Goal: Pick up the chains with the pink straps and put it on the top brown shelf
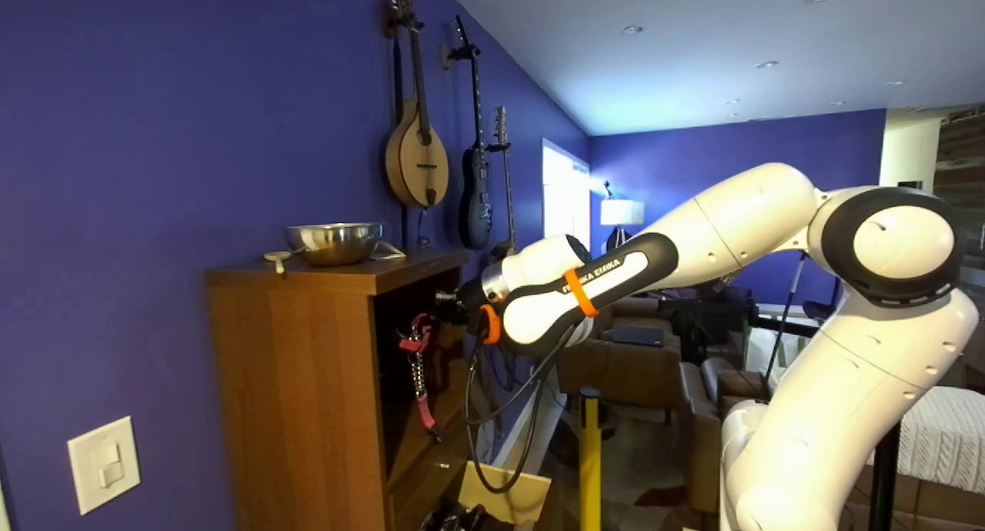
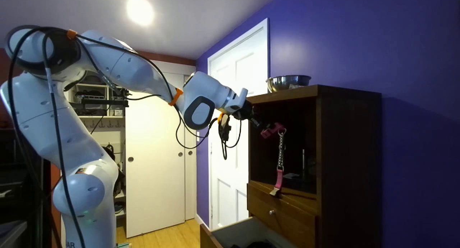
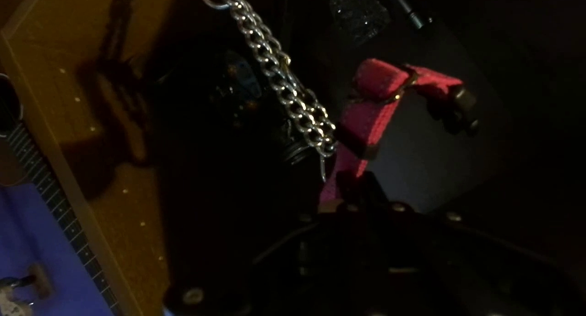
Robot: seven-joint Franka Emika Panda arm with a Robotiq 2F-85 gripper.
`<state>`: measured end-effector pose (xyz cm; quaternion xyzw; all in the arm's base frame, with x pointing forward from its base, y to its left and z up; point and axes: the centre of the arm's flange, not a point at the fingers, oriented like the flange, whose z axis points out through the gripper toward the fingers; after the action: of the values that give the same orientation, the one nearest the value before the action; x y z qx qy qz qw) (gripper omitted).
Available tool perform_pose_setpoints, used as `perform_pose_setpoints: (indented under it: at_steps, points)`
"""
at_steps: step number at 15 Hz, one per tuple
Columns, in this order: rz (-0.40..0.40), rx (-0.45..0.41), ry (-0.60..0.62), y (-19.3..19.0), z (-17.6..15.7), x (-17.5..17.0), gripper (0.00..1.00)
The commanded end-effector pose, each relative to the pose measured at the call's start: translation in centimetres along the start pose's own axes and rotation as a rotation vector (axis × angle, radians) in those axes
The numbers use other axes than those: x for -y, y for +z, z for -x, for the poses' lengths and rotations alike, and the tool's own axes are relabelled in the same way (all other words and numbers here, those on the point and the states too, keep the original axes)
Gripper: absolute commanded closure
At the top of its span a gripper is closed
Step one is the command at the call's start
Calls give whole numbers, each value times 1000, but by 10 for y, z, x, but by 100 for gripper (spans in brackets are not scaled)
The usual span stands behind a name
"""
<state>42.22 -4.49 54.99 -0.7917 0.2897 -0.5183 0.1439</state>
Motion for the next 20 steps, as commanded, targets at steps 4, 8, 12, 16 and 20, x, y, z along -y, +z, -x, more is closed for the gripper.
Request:
perform_pose_setpoints:
  at_steps: [4,8,12,16,20]
  points:
    - [-91,-130,33,28,27,-2,99]
    - [-112,-231,26,45,26,1,99]
    - [-110,-282,16,62,30,-3,99]
    - [-110,-292,10,72,39,-8,99]
    - [-42,-231,-43,83,53,-24,99]
